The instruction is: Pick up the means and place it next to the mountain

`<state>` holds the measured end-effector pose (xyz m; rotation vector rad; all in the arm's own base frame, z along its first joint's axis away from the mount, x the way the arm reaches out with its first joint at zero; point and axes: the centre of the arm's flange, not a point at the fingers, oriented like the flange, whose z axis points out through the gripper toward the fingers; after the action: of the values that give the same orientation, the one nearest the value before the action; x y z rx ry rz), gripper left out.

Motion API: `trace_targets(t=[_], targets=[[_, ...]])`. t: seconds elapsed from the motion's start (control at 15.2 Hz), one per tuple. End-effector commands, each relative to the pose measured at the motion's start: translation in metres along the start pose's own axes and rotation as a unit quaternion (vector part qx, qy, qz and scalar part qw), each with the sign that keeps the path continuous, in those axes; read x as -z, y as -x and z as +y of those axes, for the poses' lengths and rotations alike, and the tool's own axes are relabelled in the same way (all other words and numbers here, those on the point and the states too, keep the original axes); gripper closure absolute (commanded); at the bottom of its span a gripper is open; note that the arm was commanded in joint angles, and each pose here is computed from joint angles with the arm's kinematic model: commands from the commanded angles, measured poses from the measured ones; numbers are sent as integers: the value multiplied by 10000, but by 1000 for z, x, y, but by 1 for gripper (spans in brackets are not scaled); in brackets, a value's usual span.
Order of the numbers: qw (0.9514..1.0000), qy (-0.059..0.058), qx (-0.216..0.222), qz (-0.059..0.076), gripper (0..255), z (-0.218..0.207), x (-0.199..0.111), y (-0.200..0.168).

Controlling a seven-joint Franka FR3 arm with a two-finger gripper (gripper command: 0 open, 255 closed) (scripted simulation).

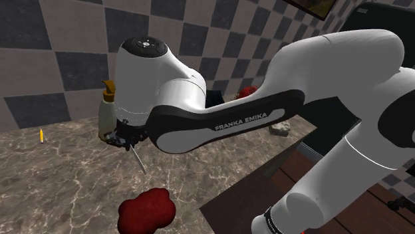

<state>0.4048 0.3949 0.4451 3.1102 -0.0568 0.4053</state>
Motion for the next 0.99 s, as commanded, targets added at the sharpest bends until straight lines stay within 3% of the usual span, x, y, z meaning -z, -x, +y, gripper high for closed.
trace_targets(t=[0.0, 0.53, 0.92], targets=[[10000, -1, 1, -3, 255, 0, 12, -2], [10000, -1, 1, -3, 255, 0, 52, -13], [10000, -1, 1, -3, 255, 40, 34, -79]])
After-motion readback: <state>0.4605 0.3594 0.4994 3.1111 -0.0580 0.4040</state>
